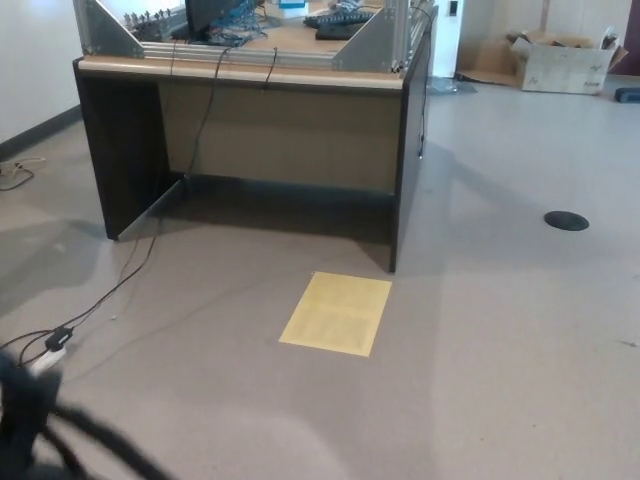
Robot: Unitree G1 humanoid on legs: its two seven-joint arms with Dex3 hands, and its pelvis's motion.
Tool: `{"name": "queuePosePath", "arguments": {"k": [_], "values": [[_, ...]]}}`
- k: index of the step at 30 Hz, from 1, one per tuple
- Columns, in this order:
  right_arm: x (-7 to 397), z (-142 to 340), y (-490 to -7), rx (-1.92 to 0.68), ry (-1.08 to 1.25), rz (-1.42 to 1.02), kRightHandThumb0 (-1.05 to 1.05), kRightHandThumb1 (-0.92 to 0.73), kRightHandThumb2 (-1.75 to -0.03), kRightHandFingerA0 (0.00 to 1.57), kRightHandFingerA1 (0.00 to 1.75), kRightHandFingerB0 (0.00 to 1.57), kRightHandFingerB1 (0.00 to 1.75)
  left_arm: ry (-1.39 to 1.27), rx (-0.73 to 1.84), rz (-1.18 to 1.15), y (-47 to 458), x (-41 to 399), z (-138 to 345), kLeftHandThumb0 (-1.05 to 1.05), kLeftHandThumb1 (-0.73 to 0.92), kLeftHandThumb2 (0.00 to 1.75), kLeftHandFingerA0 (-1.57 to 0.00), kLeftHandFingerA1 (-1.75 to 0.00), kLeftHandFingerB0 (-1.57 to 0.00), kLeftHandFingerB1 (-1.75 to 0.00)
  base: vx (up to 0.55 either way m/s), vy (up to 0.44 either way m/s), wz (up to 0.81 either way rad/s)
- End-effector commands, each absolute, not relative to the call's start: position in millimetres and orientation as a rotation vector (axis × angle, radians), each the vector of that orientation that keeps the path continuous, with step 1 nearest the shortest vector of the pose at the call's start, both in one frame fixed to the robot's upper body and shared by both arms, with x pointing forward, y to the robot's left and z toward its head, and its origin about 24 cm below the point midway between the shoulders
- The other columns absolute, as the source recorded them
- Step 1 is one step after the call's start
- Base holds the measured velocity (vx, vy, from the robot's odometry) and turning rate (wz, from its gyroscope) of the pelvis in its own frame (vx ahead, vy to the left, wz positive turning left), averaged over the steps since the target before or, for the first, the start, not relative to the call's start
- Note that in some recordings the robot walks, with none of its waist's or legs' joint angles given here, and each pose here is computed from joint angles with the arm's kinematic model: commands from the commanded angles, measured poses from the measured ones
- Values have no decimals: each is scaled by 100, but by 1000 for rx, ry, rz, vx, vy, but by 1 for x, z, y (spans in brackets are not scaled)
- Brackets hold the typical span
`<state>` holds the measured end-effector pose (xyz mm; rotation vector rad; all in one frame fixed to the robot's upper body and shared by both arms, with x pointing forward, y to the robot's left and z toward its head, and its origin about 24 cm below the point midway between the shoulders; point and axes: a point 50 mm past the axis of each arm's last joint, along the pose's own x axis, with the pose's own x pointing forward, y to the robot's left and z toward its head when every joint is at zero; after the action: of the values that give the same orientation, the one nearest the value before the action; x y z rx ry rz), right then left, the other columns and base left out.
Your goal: A person hands over a black lunchbag to the robot and the robot uses its left hand to grab the strips of the lunchbag, the gives it back to the person.
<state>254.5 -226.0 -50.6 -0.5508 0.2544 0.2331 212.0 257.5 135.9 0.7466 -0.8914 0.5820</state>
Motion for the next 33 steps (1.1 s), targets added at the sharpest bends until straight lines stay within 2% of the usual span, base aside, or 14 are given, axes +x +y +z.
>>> {"name": "queuePosePath", "arguments": {"k": [1, 6, 9, 10, 14, 16, 21, 22, 26, 27, 29, 30, 31, 33], "values": [[250, -51, -236, -571, 270, 227, -71, -76, -64, 42, 41, 35, 35, -792, 770, 588, 276, 178, 80, -10, 59, 55, -86, -175, -68, -173, 0, 0, 0], [249, -52, -235, -571, 271, 229, -67, -77, -64, 42, 41, 35, 35, -629, 856, 625, 293, 167, 48, -8, 58, 55, -85, -175, -70, -172, 0, 0, 0], [249, -52, -234, -573, 272, 230, -65, -62, -102, 36, 55, 21, 46, -577, 885, 624, 301, 165, 37, -8, 58, 54, -83, -175, -67, -172, 0, 0, 0], [249, -53, -234, -573, 272, 233, -68, -77, -64, 42, 41, 34, 35, -527, 922, 628, 307, 162, 28, -12, 59, 55, -82, -175, -65, -171, 0, 0, 0], [248, -54, -232, -569, 274, 233, -69, -77, -64, 42, 41, 34, 35, -482, 949, 612, 312, 158, 18, -9, 58, 55, -82, -175, -65, -170, 0, 0, 0], [249, -54, -232, -565, 277, 231, -66, -62, -102, 36, 55, 22, 46, -466, 960, 597, 313, 156, 13, -2, 55, 54, -82, -175, -64, -171, 0, 0, 0], [249, -54, -231, -566, 274, 228, -69, -77, -64, 42, 41, 34, 35, -447, 972, 596, 317, 154, 9, -7, 57, 54, -83, -175, -67, -171, 0, 0, 0], [249, -54, -231, -565, 276, 228, -65, -62, -102, 36, 55, 21, 46, -456, 991, 605, 319, 154, 9, -6, 57, 54, -84, -175, -68, -171, 0, 0, 0], [249, -54, -232, -571, 277, 230, -65, -62, -102, 36, 55, 21, 46, -457, 1017, 614, 321, 154, 8, -7, 57, 54, -83, -175, -66, -172, 0, 0, 0], [248, -55, -232, -571, 278, 230, -69, -77, -64, 42, 41, 34, 35, -456, 1018, 616, 322, 154, 9, -6, 57, 54, -82, -175, -66, -173, 0, 0, 0], [247, -55, -232, -570, 281, 229, -66, -62, -102, 36, 55, 21, 46, -470, 1012, 633, 324, 158, 12, -6, 56, 54, -81, -175, -67, -172, 0, 0, 0], [247, -55, -232, -563, 278, 226, -68, -77, -63, 42, 42, 35, 36, -490, 1012, 640, 324, 160, 15, -8, 57, 54, -82, -175, -68, -171, 0, 0, 0], [248, -55, -231, -560, 278, 225, -66, -62, -102, 36, 55, 22, 46, -527, 1009, 650, 324, 164, 21, -11, 59, 55, -82, -175, -65, -173, 0, 0, 0], [249, -55, -230, -560, 279, 226, -65, -61, -101, 36, 56, 22, 46, -599, 1001, 662, 325, 172, 32, -14, 60, 55, -82, -175, -64, -174, 0, 0, 0]]}}
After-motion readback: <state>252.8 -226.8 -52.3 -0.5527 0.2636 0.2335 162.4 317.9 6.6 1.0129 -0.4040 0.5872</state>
